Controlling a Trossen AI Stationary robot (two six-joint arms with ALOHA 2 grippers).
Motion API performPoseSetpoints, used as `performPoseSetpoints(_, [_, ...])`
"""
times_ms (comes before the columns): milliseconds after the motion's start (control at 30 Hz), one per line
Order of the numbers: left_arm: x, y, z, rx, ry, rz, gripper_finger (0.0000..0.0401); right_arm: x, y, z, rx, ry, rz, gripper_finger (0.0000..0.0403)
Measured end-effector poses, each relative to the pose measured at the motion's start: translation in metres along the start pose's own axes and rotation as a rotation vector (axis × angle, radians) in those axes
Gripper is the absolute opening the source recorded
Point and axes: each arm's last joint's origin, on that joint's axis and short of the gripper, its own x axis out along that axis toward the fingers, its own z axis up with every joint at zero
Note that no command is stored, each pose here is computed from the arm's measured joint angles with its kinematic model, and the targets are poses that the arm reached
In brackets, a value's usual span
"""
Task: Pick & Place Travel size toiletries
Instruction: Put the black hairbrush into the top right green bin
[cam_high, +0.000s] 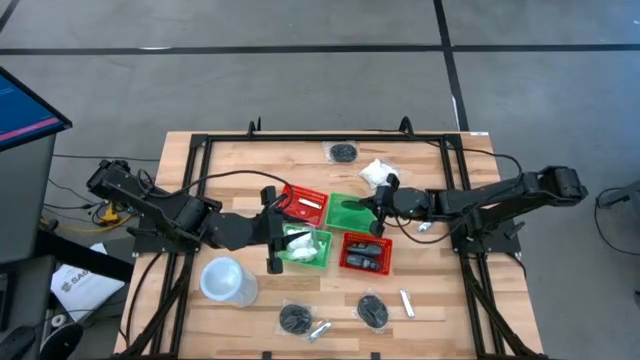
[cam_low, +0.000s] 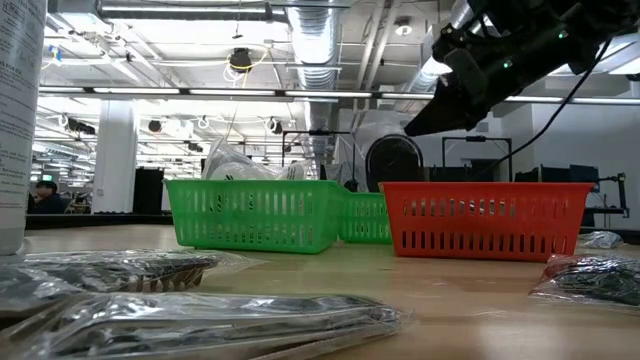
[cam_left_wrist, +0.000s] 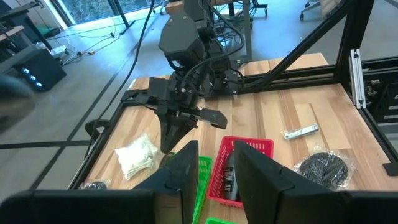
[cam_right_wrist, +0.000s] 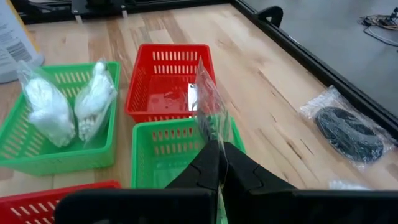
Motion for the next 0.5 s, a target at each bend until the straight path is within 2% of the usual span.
performPoseSetpoints(200, [0.000,0.000,0.000,0.000,0.000,-0.001,0.0094,0.016,0.004,-0.013,-0.014,0.070,-0.013,0.0000])
performPoseSetpoints(500, [0.000,0.000,0.000,0.000,-0.001,-0.001,0.0094,0.036,0.005,-0.019,-0.005,0.039,-0.025,0.0000])
